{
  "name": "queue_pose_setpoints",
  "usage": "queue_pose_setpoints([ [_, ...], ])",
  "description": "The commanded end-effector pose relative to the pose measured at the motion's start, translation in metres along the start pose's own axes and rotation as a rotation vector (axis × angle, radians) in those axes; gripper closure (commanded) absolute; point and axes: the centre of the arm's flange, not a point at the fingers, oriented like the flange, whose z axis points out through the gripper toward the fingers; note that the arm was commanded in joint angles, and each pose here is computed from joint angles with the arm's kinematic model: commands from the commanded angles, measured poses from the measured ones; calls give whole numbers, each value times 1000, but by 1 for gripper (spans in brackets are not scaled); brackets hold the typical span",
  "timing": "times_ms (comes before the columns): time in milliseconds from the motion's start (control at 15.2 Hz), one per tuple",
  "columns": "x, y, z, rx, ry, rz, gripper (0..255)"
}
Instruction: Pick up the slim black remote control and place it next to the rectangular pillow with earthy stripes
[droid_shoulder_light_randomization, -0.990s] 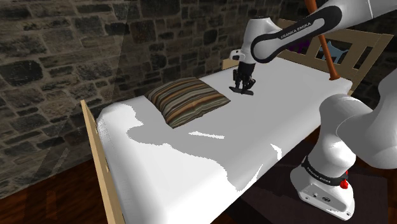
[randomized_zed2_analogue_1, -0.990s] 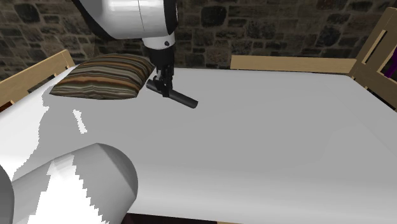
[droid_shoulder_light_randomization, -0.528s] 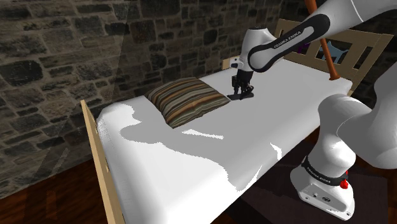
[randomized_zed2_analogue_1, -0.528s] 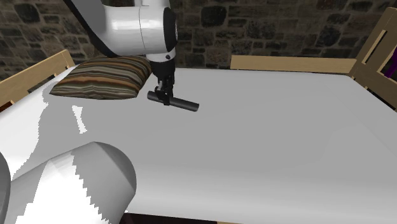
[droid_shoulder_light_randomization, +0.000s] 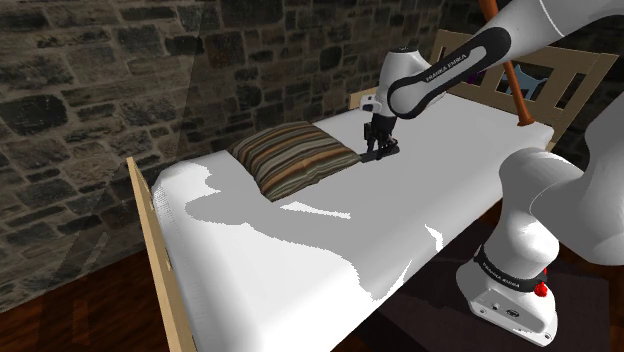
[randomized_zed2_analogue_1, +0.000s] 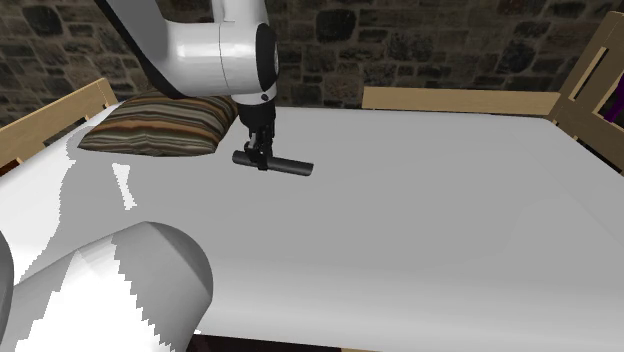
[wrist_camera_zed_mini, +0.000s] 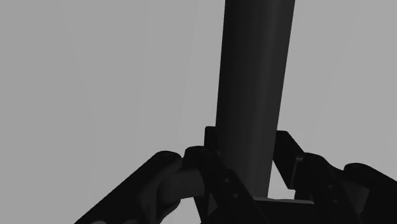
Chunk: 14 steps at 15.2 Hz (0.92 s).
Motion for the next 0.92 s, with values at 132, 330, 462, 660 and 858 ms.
queue_pose_setpoints([
  [132,-1,0,0,1,0,1,0],
  [330,-1,0,0,1,0,1,0],
  [462,0,0,-13,1,0,1,0],
  [660,0,0,-50,1,0,1,0],
  [858,0,0,-50,1,0,1,0],
])
